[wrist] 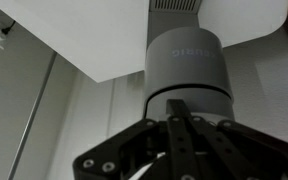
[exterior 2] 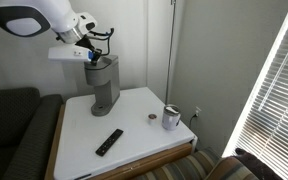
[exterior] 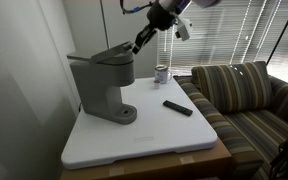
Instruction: Open the coffee maker machine
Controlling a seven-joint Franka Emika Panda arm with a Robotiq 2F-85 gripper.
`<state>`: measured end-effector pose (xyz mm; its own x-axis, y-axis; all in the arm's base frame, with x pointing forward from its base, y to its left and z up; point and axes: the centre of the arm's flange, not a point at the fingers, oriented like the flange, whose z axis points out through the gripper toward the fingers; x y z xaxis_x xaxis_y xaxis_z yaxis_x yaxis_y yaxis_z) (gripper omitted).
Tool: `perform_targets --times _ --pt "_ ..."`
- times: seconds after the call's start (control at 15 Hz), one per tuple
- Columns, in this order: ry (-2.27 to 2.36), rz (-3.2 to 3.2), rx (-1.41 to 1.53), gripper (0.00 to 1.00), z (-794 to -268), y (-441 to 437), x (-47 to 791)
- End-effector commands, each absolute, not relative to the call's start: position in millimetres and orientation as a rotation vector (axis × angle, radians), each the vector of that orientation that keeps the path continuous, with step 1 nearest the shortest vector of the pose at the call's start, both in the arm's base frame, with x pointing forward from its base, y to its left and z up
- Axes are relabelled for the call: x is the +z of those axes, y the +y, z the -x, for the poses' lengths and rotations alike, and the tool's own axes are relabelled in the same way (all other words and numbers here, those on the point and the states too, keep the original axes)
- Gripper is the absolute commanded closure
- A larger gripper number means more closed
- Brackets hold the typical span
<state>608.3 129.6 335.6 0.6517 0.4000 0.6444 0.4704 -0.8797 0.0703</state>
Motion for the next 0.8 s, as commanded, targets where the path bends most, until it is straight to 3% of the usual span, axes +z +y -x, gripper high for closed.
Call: perform_targets --times 0.0,0.73 --pt "-0.738 2.735 -1.033 1.0 -601 127 353" --pt "-0.804 2.725 -1.091 1.0 -615 128 377"
